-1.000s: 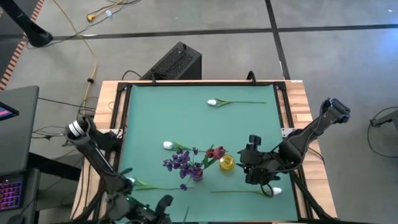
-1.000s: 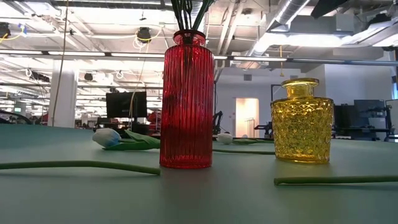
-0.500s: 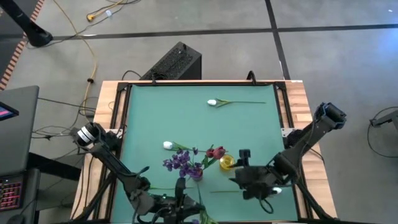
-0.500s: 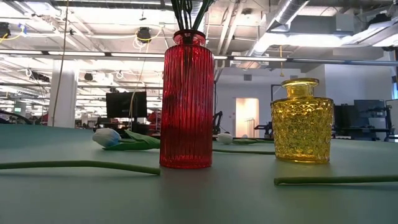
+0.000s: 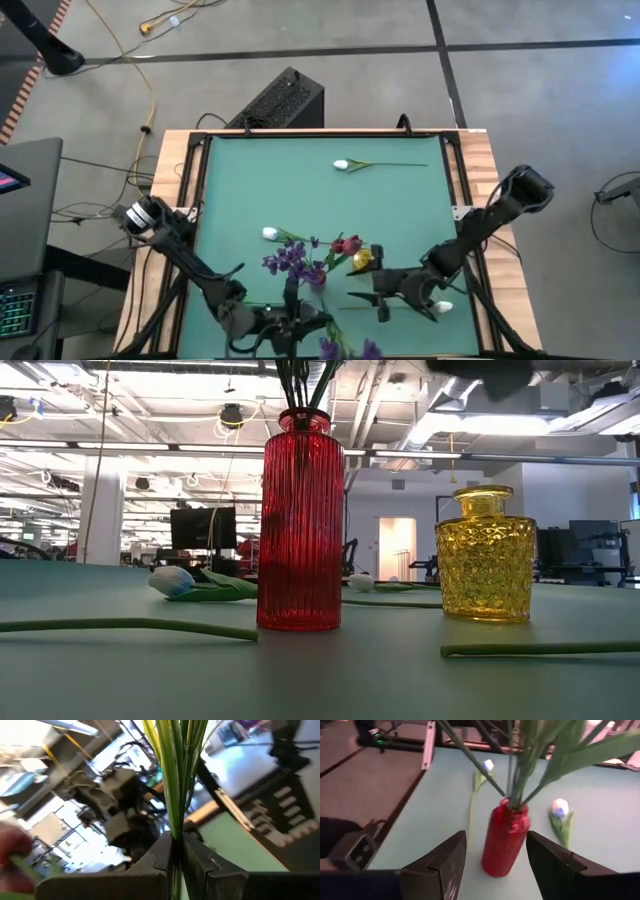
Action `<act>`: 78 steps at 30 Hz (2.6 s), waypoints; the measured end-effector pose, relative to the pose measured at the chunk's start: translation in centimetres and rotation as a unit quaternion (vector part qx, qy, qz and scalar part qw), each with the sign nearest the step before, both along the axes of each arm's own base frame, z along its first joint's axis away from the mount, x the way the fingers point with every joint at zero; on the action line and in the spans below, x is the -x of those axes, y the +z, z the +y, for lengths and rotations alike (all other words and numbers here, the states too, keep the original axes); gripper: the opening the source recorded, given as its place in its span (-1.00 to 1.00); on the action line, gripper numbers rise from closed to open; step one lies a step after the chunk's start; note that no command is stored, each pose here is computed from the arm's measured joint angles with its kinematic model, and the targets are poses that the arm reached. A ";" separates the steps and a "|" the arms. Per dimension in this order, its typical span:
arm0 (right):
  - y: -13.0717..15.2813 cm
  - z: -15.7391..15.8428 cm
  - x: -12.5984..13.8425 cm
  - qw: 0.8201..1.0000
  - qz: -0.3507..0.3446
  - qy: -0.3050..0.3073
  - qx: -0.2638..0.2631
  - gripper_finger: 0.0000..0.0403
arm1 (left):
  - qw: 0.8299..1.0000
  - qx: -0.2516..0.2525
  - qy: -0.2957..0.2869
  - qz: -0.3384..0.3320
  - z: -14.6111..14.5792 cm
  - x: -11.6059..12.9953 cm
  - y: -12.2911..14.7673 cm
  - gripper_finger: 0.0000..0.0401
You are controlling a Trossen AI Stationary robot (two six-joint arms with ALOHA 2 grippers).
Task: Sort flowers into vase by color
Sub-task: Put the violet flowers into the red flower vase
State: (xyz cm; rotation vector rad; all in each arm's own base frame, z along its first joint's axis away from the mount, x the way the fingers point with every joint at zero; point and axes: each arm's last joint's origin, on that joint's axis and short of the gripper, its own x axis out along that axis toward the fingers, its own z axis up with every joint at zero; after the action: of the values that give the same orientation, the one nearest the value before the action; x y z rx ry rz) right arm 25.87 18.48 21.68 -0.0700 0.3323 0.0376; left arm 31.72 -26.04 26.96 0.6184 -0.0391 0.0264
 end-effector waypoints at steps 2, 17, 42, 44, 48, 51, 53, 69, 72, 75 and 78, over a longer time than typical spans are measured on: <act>-0.5 -0.2 -0.4 1.000 0.004 -0.006 0.003 0.16 | 1.000 0.000 0.004 -0.015 0.2 0.2 -0.2 -0.93; -2.7 -0.8 -2.8 1.000 -0.004 -0.011 -0.016 0.16 | 0.998 0.026 0.024 -0.046 1.0 0.9 -1.2 -0.93; -4.1 -1.5 -4.8 0.997 -0.042 -0.034 -0.059 0.16 | 0.983 0.141 0.098 -0.070 2.7 1.3 -2.2 -0.93; -4.1 -1.5 -4.8 0.997 -0.043 -0.034 -0.061 0.16 | 0.979 0.153 0.111 -0.071 2.7 1.3 -2.2 -0.93; -4.1 -1.5 -4.8 0.997 -0.043 -0.034 -0.061 0.16 | 0.975 0.172 0.119 -0.073 2.8 1.3 -2.2 -0.93; -4.1 -1.5 -4.8 0.997 -0.043 -0.035 -0.062 0.16 | 0.974 0.173 0.125 -0.075 2.4 1.6 -1.9 -0.93; -4.1 -1.5 -4.8 0.997 -0.043 -0.035 -0.062 0.16 | 0.975 0.170 0.122 -0.076 2.1 1.7 -1.6 -0.93; -4.1 -1.5 -4.8 0.996 -0.043 -0.037 -0.066 0.16 | 0.960 0.216 0.158 -0.077 2.4 1.2 -1.4 -0.93; -4.1 -1.5 -4.8 0.996 -0.043 -0.039 -0.073 0.16 | 0.955 0.235 0.168 -0.074 2.6 1.0 -1.6 -0.93; -4.1 -1.5 -4.8 0.996 -0.043 -0.036 -0.074 0.16 | 0.951 0.249 0.169 -0.069 2.7 0.8 -1.9 -0.93; -4.1 -1.5 -4.8 0.996 -0.043 -0.036 -0.075 0.16 | 0.950 0.255 0.171 -0.062 2.7 0.8 -2.1 -0.93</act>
State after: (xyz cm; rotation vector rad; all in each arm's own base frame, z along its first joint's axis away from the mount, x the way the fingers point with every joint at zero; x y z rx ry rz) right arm 30.71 17.00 17.59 0.0882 0.2457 -0.0112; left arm 30.92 -23.31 24.82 0.0979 -0.0449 0.4003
